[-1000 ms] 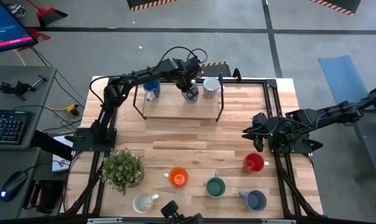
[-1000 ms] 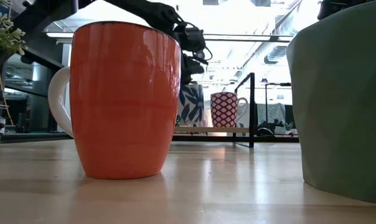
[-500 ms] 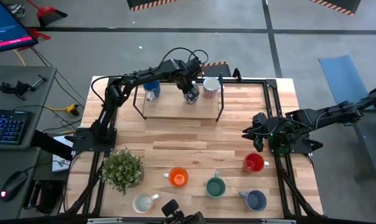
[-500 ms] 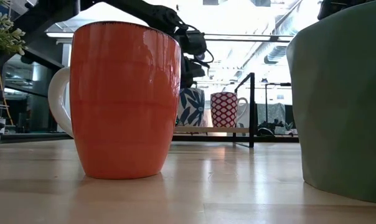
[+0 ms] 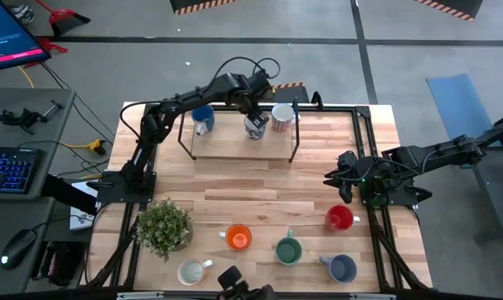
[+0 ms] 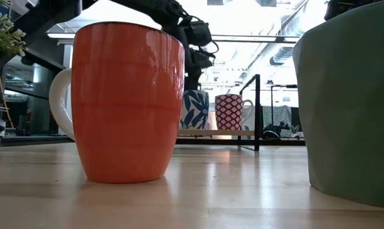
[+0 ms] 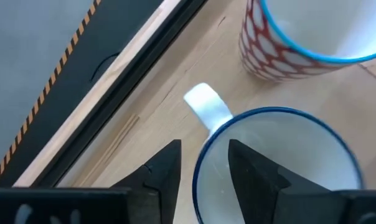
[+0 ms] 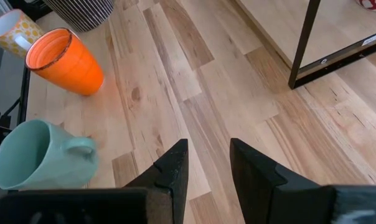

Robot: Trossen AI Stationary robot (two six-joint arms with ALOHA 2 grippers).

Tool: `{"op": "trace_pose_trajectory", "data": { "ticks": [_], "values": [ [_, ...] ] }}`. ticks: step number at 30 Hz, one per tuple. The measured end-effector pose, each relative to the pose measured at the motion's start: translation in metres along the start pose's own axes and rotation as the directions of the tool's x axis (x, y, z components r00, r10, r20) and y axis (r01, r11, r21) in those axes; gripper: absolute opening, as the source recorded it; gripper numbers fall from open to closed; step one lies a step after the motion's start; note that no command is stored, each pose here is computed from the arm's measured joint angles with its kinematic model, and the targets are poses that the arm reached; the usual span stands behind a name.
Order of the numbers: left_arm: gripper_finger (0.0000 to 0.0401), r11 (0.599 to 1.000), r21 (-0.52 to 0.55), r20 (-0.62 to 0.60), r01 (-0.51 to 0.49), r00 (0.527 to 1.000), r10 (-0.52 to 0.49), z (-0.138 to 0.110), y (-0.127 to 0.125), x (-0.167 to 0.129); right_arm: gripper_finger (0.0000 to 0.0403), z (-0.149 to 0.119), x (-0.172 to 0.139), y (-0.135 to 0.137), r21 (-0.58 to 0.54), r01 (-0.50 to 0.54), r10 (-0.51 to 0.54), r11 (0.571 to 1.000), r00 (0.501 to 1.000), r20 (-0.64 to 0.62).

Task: Place coffee mugs
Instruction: Put the blue pattern mug on the shelf

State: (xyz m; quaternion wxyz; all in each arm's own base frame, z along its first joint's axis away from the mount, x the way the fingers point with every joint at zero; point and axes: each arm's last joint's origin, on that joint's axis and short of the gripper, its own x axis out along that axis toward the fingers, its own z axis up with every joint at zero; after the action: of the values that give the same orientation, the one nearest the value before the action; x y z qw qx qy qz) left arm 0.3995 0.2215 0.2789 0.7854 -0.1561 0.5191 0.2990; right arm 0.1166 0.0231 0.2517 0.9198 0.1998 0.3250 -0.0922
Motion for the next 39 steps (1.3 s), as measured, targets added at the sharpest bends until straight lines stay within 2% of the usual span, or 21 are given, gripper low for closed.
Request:
{"op": "trace_pose_trajectory", "data": {
  "ticks": [8,12,16,20,26,32,39],
  "values": [
    [0.0124,1.0,0.005,-0.066,0.025,0.998,-0.024,-0.002,-0.007,-0.038,0.0099,0.0,0.0,0.0,-0.01,0.0,0.0,1.0,1.0,0.0],
    [0.0123,0.994,0.035,-0.182,0.107,0.978,-0.099,-0.015,-0.025,-0.047,0.0099,0.0,0.0,0.0,-0.01,0.0,0.0,1.0,1.0,0.0],
    [0.0118,0.988,0.123,-0.297,0.093,0.953,-0.053,-0.032,-0.043,-0.052,0.0099,0.0,0.0,0.0,-0.007,0.0,0.0,1.0,1.0,0.0],
    [0.0115,0.981,0.191,-0.284,0.033,0.959,0.023,-0.037,-0.057,-0.052,0.0099,0.0,0.0,0.0,-0.003,0.0,0.0,1.0,1.0,0.0],
    [0.0115,0.976,0.215,-0.272,-0.024,0.959,0.083,-0.034,-0.057,-0.037,0.0099,0.0,0.0,0.0,0.007,0.0,0.0,1.0,1.0,0.0],
    [0.0115,0.976,0.214,-0.298,-0.034,0.949,0.098,-0.031,-0.053,-0.015,0.0099,0.0,0.0,0.0,0.024,-0.004,0.004,1.0,1.0,-0.003],
    [0.0115,0.981,0.189,-0.261,-0.04,0.961,0.09,-0.024,-0.044,-0.011,0.0099,0.0,0.0,0.0,0.023,-0.003,0.004,1.0,1.0,-0.004]
  ]
}}
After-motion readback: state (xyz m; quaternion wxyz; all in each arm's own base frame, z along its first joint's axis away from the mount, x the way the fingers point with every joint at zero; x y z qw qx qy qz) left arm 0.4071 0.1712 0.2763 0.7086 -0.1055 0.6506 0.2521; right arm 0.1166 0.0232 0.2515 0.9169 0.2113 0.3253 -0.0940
